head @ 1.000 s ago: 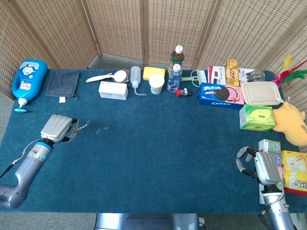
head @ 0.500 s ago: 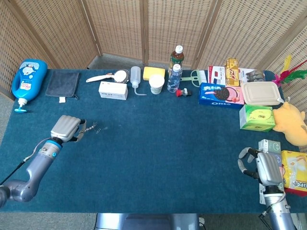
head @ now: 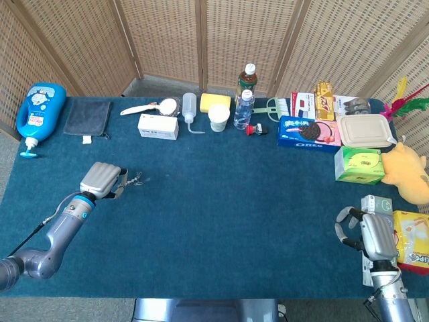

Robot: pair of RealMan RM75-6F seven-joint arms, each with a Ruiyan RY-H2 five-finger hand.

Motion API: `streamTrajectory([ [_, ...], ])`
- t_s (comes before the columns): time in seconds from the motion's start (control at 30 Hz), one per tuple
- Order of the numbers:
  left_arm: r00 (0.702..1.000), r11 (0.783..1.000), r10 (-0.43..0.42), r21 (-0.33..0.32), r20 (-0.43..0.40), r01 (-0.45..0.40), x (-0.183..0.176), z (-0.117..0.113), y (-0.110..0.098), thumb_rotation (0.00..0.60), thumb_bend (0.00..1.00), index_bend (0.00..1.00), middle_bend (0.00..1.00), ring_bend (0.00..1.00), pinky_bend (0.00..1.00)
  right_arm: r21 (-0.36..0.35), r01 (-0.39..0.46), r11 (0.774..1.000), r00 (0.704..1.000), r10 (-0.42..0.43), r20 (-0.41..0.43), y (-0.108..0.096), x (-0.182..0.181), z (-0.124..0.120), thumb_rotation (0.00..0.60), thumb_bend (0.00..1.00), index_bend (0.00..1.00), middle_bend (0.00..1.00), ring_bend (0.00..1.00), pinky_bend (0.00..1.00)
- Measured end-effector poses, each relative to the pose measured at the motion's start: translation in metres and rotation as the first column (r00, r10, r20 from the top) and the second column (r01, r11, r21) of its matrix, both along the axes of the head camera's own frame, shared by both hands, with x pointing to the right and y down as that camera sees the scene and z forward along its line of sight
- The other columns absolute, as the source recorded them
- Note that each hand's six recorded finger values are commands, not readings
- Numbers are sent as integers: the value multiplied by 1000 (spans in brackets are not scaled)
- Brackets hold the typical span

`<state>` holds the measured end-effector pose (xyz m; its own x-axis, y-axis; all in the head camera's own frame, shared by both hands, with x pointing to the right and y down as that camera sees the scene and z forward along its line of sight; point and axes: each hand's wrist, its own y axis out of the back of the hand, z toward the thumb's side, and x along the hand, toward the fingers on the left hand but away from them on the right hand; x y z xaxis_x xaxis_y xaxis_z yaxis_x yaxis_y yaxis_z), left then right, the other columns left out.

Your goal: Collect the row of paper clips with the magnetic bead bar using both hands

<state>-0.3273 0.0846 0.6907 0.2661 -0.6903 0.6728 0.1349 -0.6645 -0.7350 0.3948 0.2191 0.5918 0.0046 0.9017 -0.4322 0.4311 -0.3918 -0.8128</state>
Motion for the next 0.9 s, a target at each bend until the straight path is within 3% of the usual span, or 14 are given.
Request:
streamTrajectory([
  [0.5, 1000, 999, -5, 47, -21, 6, -3, -20, -10, 600, 715, 609, 928, 1000, 1000, -5, 2, 1000, 1000, -2, 1, -2, -2, 1, 600, 407, 561, 604, 612, 827],
  [0.9, 1000, 999, -9, 36, -29, 10, -7, -23, -3, 600, 714, 611, 928, 1000, 1000, -11, 7, 1000, 1000, -7, 6, -2, -4, 4, 600, 407, 562, 604, 612, 827],
])
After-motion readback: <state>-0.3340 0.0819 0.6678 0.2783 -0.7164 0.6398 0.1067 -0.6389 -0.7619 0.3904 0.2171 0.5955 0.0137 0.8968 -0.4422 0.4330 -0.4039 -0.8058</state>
